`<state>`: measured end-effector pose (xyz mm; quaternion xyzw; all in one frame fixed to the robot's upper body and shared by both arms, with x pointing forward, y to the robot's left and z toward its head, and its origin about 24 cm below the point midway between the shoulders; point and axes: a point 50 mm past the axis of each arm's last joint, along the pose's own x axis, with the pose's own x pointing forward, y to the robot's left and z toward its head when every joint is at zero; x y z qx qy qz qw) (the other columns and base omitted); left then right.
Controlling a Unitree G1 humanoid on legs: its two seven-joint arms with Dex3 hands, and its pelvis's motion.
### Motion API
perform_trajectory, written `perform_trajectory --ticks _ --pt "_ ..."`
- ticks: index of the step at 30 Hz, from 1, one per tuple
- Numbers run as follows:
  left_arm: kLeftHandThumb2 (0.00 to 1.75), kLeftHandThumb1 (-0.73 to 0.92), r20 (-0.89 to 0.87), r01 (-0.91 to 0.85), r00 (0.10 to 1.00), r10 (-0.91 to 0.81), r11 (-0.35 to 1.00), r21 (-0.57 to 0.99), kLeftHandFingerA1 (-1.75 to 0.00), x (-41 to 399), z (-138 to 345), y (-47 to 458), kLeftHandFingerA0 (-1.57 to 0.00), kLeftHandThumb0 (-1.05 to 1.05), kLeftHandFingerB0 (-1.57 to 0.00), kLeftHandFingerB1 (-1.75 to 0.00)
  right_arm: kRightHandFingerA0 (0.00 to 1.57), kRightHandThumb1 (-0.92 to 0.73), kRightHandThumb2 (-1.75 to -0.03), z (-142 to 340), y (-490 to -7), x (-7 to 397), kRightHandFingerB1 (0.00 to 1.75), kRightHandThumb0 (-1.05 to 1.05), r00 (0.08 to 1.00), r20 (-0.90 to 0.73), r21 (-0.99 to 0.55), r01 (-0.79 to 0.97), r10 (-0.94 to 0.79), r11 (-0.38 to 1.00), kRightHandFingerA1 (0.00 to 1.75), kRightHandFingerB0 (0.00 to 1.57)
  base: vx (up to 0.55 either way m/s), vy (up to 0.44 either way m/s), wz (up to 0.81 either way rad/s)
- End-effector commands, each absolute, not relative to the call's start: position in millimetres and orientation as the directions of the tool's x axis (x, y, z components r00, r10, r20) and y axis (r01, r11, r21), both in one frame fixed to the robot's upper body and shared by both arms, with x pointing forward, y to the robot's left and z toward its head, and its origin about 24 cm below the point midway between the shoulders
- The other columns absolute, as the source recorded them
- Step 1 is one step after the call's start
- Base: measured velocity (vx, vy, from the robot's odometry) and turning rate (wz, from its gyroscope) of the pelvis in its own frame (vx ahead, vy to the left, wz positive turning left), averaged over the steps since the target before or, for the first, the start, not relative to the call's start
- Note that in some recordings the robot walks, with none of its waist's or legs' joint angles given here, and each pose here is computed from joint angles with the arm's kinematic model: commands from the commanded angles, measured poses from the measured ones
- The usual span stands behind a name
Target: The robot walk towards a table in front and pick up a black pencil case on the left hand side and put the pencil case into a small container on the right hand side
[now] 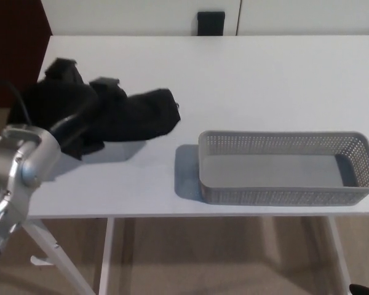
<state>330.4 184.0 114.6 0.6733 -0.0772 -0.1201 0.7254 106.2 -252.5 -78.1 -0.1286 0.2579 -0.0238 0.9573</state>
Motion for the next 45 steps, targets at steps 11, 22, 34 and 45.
perform_trajectory --ticks 11,22,34,45 --pt "0.65 0.77 -0.075 0.232 0.913 -0.402 0.356 0.905 -1.51 324.7 172.8 111.6 -0.71 -0.18 -0.71 -0.73 0.52 -0.44 -0.78 -76.1 -256.2 108.5 0.51 -0.53 0.865 -0.493 -0.290 -0.057 -0.098 0.955 0.59 0.32 -0.01 -0.002 0.01" --pt "0.68 0.80 -0.129 0.496 0.787 -0.603 0.495 0.714 -1.47 316.3 194.8 33.4 -0.84 -0.18 -0.81 -0.87 0.53 -0.45 -0.78 -76.4 -256.7 110.4 0.51 -0.53 0.864 -0.497 -0.326 -0.101 -0.079 0.940 0.59 0.34 0.00 0.000 0.00" --pt "0.81 0.70 -0.218 0.667 0.712 -0.668 0.545 0.507 -1.40 301.9 187.6 -28.2 -0.97 -0.21 -0.84 -0.99 0.56 -0.46 -0.80 -75.1 -254.9 112.5 0.51 -0.54 0.858 -0.510 -0.381 -0.163 -0.060 0.910 0.60 0.33 0.00 0.000 0.00" --pt "0.76 0.70 -0.316 0.706 0.698 -0.643 0.541 0.457 -1.44 296.7 151.8 -44.2 -0.95 -0.21 -0.84 -0.97 0.56 -0.45 -0.79 -75.0 -250.0 113.2 0.51 -0.54 0.855 -0.518 -0.381 -0.205 -0.024 0.902 0.59 0.34 0.00 0.000 0.00"
